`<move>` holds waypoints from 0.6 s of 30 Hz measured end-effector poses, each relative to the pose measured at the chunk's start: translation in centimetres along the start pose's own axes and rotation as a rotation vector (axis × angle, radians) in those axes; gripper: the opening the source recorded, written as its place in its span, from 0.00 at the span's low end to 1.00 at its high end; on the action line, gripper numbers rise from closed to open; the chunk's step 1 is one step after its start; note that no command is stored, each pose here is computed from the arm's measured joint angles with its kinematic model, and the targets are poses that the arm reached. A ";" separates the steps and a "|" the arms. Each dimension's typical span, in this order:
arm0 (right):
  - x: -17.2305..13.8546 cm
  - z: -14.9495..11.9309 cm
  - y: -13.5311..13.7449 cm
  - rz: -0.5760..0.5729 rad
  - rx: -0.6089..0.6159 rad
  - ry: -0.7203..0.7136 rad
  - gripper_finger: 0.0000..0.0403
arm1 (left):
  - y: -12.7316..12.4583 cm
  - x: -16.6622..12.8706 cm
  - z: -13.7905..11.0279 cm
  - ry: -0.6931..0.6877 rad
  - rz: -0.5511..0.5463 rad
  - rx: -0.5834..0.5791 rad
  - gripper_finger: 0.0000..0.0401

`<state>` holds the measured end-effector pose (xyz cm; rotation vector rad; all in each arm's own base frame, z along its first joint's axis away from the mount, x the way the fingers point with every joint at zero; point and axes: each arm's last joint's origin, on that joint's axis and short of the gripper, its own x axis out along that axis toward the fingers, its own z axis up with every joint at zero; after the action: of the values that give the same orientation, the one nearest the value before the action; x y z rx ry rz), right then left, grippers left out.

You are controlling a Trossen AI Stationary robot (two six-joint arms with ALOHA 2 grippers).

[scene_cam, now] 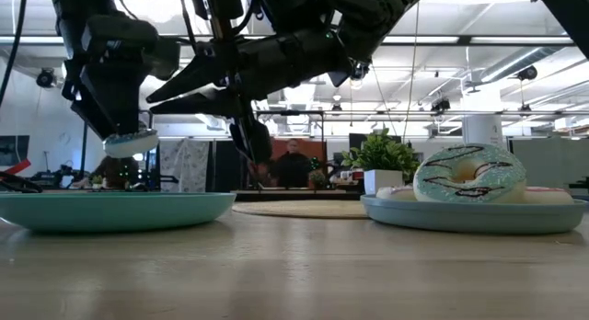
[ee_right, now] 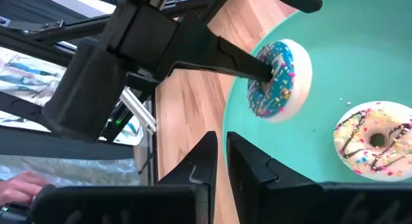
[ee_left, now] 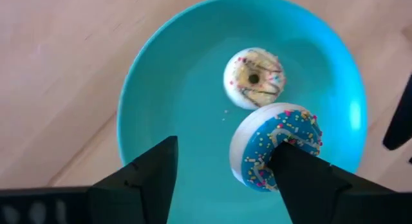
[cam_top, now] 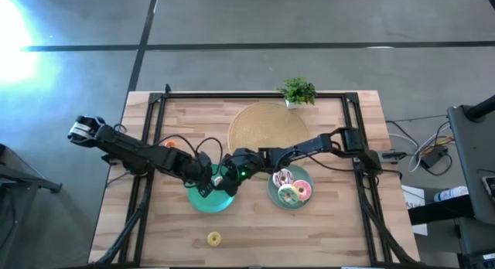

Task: Pick & Place donuts
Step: Put the small blue donut on the blue plate

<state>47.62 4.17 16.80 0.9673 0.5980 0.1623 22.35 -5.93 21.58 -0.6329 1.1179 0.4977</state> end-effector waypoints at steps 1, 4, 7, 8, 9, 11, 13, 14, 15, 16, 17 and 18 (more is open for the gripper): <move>0.0 0.0 0.0 0.000 0.001 0.000 0.07 | -0.1 0.0 0.1 -0.006 -0.010 -0.004 0.55; 0.0 0.0 0.0 0.001 0.003 0.000 0.07 | -0.6 0.0 0.2 -0.030 -0.057 -0.005 0.55; 0.0 0.0 0.1 0.004 -0.002 -0.001 0.07 | -1.0 0.0 0.2 -0.045 -0.089 0.002 0.55; 0.0 0.0 0.0 0.002 -0.001 -0.002 0.07 | -1.0 0.0 0.2 -0.042 -0.085 0.003 0.55; 0.0 0.0 0.0 0.000 0.000 -0.005 0.07 | -1.0 0.0 0.2 -0.042 -0.085 0.004 0.55; 0.0 0.0 -0.1 -0.020 0.005 -0.021 0.07 | -1.0 0.0 0.1 -0.038 -0.079 0.008 0.55; 0.0 -0.1 -0.4 -0.074 0.016 -0.035 0.07 | -1.0 -0.1 0.0 -0.036 -0.084 0.011 0.55; 0.0 -0.2 -0.6 -0.093 0.021 -0.033 0.07 | -1.1 -0.1 0.0 -0.037 -0.087 0.013 0.55; 0.0 -0.2 -0.7 -0.105 0.028 -0.026 0.07 | -1.1 -0.1 0.0 -0.039 -0.090 0.013 0.55; 0.0 -0.3 -0.8 -0.115 0.033 -0.019 0.07 | -1.1 -0.2 0.0 -0.042 -0.096 0.013 0.55; -0.1 -0.3 -0.9 -0.121 0.035 -0.017 0.07 | -1.2 -0.2 0.0 -0.040 -0.099 0.014 0.55; -0.1 -0.3 -0.9 -0.122 0.036 -0.016 0.07 | -1.2 -0.2 -0.1 -0.036 -0.099 0.015 0.55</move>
<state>47.29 3.86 15.99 0.9629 0.6450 0.0350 23.00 -6.84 21.97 -0.6603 1.0501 0.4136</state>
